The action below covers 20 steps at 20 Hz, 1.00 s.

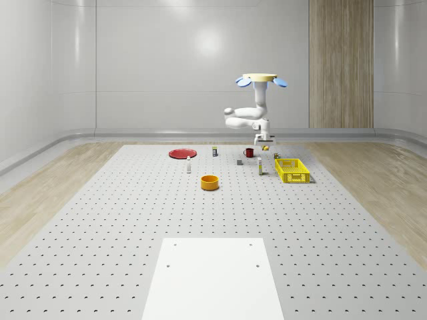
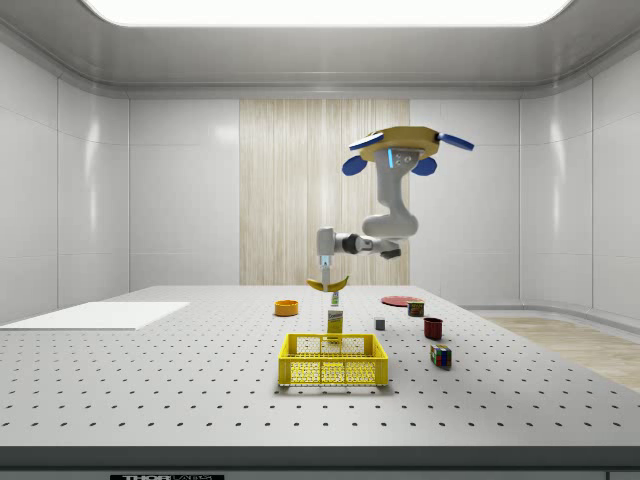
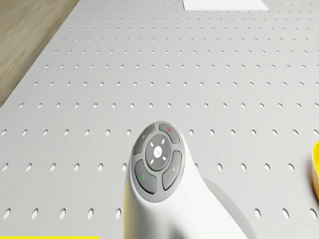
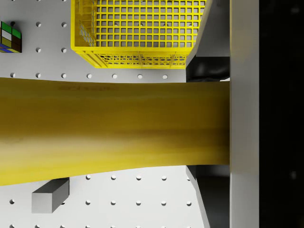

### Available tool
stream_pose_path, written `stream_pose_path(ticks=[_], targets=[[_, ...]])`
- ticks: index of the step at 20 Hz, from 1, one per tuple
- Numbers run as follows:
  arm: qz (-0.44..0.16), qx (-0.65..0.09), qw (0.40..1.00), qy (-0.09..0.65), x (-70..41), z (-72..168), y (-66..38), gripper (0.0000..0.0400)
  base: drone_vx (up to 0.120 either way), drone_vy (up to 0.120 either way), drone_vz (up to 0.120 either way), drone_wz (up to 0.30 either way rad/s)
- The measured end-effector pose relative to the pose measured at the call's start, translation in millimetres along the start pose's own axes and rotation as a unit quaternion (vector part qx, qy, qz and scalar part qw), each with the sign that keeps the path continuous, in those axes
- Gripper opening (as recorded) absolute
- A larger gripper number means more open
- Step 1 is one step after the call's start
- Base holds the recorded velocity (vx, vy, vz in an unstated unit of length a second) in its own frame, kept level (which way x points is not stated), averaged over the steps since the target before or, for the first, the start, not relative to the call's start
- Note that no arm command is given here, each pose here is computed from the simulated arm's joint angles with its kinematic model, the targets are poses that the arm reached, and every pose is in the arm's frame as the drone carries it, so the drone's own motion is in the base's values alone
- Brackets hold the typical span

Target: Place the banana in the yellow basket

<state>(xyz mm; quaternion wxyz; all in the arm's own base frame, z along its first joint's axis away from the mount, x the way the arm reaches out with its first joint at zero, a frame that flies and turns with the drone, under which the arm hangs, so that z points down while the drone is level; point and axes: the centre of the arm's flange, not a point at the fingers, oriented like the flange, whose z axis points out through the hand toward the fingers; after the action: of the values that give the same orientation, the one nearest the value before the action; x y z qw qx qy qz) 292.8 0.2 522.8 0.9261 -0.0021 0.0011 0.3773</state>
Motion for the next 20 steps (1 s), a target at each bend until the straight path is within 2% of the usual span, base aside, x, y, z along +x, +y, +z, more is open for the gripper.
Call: stream_pose_path(ticks=[11,15,20], targets=[[0.000,0.000,1.000,0.000,0.0,0.0,0.0,0.0189,0.000,0.120,-0.004,0.000],[0.000,0.000,1.000,0.000,0.0,0.0,0.0,0.0189,0.000,0.120,-0.120,0.000],[0.000,0.000,1.000,0.000,0.0,0.0,0.0,0.0189,0.000,0.120,-0.072,0.000]])
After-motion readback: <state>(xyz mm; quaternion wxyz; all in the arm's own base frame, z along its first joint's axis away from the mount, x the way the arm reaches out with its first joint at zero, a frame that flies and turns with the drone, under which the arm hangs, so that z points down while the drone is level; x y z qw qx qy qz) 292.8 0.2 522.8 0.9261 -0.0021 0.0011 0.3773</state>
